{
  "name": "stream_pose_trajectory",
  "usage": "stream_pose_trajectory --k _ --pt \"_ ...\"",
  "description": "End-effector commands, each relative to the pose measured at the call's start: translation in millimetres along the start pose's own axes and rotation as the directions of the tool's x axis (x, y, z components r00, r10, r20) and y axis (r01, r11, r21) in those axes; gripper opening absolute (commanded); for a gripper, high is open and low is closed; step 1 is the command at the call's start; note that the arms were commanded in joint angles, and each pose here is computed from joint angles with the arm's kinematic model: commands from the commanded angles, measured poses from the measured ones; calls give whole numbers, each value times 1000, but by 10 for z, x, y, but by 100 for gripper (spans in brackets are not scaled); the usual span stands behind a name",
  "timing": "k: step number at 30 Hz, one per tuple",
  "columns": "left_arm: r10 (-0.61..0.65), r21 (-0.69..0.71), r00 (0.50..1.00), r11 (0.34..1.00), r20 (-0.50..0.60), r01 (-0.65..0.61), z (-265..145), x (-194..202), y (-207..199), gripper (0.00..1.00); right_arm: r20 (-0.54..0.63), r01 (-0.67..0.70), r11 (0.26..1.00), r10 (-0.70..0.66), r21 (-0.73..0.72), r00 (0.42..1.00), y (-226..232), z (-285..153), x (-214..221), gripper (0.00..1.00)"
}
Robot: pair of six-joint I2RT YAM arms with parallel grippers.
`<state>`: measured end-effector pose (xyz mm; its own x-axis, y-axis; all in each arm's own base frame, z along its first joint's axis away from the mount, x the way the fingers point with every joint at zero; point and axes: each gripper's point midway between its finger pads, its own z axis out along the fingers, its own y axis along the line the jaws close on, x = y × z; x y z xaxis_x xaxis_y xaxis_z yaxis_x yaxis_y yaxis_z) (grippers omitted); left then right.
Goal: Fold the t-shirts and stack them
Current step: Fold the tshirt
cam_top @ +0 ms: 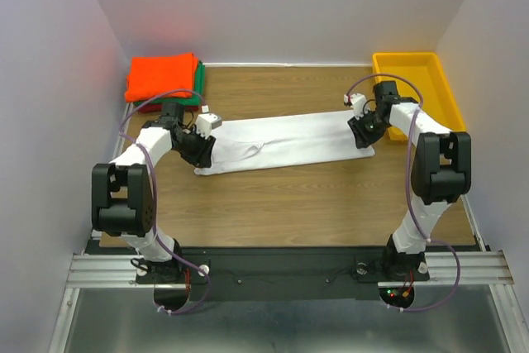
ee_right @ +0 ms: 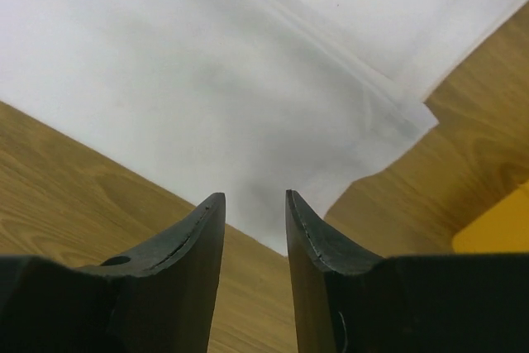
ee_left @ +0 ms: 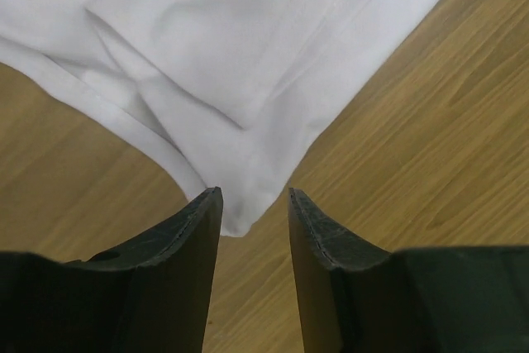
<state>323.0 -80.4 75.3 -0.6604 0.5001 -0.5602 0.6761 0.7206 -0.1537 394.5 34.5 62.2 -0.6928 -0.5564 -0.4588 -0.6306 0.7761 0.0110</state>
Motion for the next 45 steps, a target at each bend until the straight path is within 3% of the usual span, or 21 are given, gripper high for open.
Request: stream_pose_trajectory --k 1,7,14,20,26,32,37,45 --pt "-62 -1 997 998 34 63 157 32 15 47 -6 -42 999 42 -11 999 6 199 21 40" --pt "-102 -28 994 994 -36 101 352 266 112 38 -107 -56 998 54 -14 993 75 356 388 38" --pt "-36 22 996 999 -81 38 195 350 -34 29 -132 1 999 -8 -47 991 360 103 692 35" --pt "10 53 998 999 63 -13 -244 -139 -224 48 108 8 996 1 -84 994 491 -348 50 46" --pt "-80 96 988 993 133 68 -252 -421 -249 53 280 -33 968 105 -250 954 772 -580 -761 45" --pt "-188 159 980 971 65 176 38 -278 -241 56 300 4 944 101 -331 948 1251 -368 -1245 44" --pt "-236 123 971 965 42 230 173 -225 -128 56 299 21 917 108 -398 948 1672 -153 -1540 43" --pt "-290 139 957 948 5 287 356 -182 -71 52 261 38 880 99 -474 960 2150 177 -1684 41"
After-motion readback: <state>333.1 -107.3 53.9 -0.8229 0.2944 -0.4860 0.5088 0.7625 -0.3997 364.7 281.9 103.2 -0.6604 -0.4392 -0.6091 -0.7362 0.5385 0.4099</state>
